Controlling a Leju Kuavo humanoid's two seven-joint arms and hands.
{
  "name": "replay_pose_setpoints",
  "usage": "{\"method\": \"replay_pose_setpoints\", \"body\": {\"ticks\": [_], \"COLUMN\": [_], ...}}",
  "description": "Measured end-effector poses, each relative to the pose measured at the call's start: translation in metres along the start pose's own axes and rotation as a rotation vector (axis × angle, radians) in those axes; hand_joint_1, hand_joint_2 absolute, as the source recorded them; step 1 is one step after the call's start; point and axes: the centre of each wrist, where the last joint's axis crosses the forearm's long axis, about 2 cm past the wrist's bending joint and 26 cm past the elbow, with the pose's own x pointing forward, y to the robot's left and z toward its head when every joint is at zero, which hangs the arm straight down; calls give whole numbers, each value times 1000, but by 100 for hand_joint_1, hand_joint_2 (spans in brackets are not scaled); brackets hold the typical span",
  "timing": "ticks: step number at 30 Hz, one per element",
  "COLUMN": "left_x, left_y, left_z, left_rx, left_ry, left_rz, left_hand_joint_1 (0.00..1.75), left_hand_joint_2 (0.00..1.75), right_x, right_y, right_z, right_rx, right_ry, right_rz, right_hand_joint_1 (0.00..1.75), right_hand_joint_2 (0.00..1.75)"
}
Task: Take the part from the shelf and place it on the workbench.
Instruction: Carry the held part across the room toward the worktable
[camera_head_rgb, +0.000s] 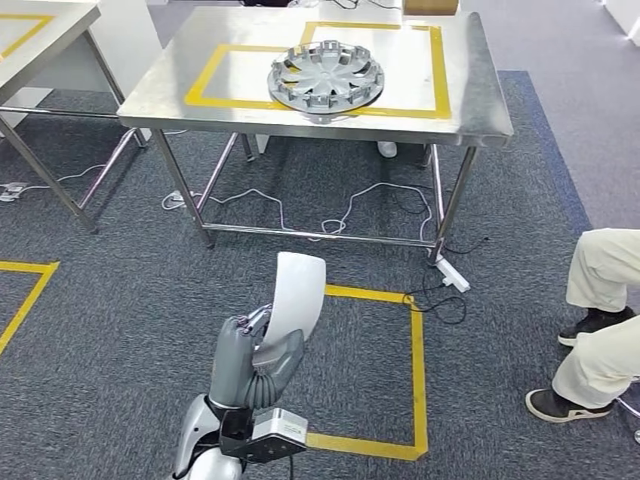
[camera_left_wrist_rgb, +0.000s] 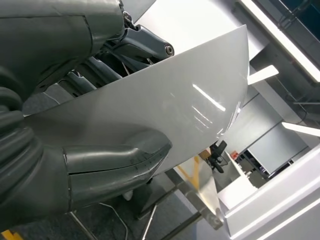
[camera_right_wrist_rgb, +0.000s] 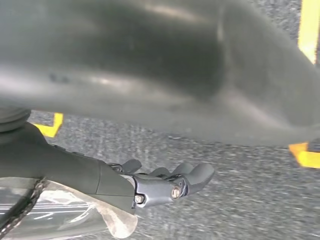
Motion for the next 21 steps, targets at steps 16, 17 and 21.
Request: {"method": "replay_pose_setpoints", "body": {"ticks": [16,17,21], "left_x": [2,3,4], "left_y": [15,15,17], "left_z": [17,18,14], "left_rx": [46,48,62], "left_ry": [51,53,40], "left_rz": [-1,-2,-1], "left_hand_joint_1": [175,175,175], "left_hand_joint_2": [175,175,175], "right_x": [-6,-6,-1], "right_y": [-5,-5,-5], "right_z": [1,1,-2], "right_rx": [-24,-26,-31], "right_ry": [-10,-7,-16], "right_rz": [17,17,9], "right_hand_joint_1": [0,0,0], "right_hand_joint_2": [0,0,0]}}
